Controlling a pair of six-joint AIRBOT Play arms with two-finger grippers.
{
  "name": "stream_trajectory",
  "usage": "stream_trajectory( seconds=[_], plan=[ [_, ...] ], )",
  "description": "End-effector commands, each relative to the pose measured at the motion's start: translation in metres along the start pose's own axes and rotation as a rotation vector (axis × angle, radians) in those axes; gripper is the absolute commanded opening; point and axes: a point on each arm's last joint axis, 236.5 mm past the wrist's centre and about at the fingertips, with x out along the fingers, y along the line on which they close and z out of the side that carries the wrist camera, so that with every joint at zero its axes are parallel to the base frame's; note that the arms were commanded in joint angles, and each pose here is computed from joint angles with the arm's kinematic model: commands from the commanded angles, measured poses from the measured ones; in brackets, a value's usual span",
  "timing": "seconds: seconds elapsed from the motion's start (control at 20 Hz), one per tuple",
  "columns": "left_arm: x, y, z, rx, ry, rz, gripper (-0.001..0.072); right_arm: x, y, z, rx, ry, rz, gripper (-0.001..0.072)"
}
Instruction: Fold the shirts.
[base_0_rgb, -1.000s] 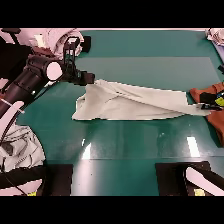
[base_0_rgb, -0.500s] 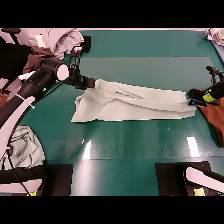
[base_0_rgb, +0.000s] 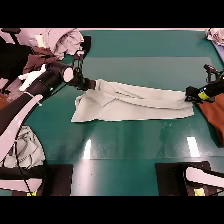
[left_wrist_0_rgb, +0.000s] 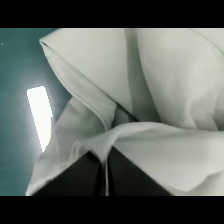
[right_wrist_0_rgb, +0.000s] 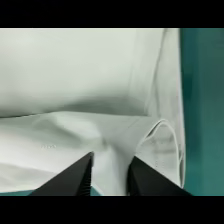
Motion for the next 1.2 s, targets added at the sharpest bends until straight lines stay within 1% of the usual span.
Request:
stream_trajectory(
  seconds=[0.0,0.05,0.1,0.15,0.2,0.25,0.35,0.45,0.5,0.65,0.7,0.8,0.85,0.95,1.05,1.15],
  plan=[
    [0.003,0.012,0.013,-0.037,-0.043,0.008,0.0346,0.008,-0.019,0.013,-0.023,-0.036,-0.076,0.0291],
    [0.002,0.018,0.014,-0.046,-0.042,0.014,0.0387,0.002,-0.022,0.018,-0.032,-0.067,-0.09,0.0291],
    [-0.001,0.025,0.018,-0.046,-0.044,0.029,0.0387,-0.007,-0.025,0.026,-0.044,-0.117,-0.111,0.0307],
    [-0.007,0.034,0.025,-0.039,-0.056,0.05,0.0484,-0.018,-0.028,0.036,-0.057,-0.17,-0.133,0.0398],
    [-0.016,0.044,0.036,-0.032,-0.072,0.079,0.0625,-0.034,-0.031,0.047,-0.072,-0.224,-0.156,0.052],
    [-0.027,0.053,0.046,-0.023,-0.085,0.108,0.0627,-0.051,-0.031,0.056,-0.082,-0.276,-0.173,0.0623],
    [-0.05,0.064,0.06,0.028,-0.097,0.154,0.0627,-0.083,-0.024,0.072,-0.09,-0.373,-0.168,0.0632],
    [-0.058,0.069,0.056,0.088,-0.064,0.179,0.0627,-0.102,-0.008,0.078,-0.106,-0.421,-0.115,0.0635],
    [-0.056,0.072,0.042,0.094,-0.003,0.188,0.0627,-0.105,0.002,0.078,-0.112,-0.43,-0.074,0.0639],
    [-0.043,0.068,-0.001,0.095,0.148,0.157,0.0628,-0.098,0.03,0.073,-0.134,-0.401,0.045,0.0642],
    [-0.037,0.061,-0.007,0.089,0.159,0.126,0.0628,-0.092,0.042,0.071,-0.146,-0.382,0.099,0.0642],
    [-0.03,0.034,-0.008,0.091,0.145,0.009,0.0627,-0.078,0.062,0.064,-0.175,-0.326,0.194,0.0642],
    [-0.028,0.024,-0.003,0.078,0.119,-0.031,0.0626,-0.068,0.063,0.061,-0.17,-0.29,0.206,0.0642],
    [-0.028,0.014,0.004,0.052,0.092,-0.07,0.0626,-0.045,0.059,0.042,-0.161,-0.158,0.221,0.0642],
    [-0.028,0.012,0.003,0.07,0.094,-0.083,0.0625,-0.029,0.047,0.019,-0.133,-0.022,0.242,0.0643],
    [-0.029,0.011,-0.003,0.076,0.12,-0.085,0.0606,-0.026,0.033,0.013,-0.075,0.027,0.29,0.0642]
  ],
)
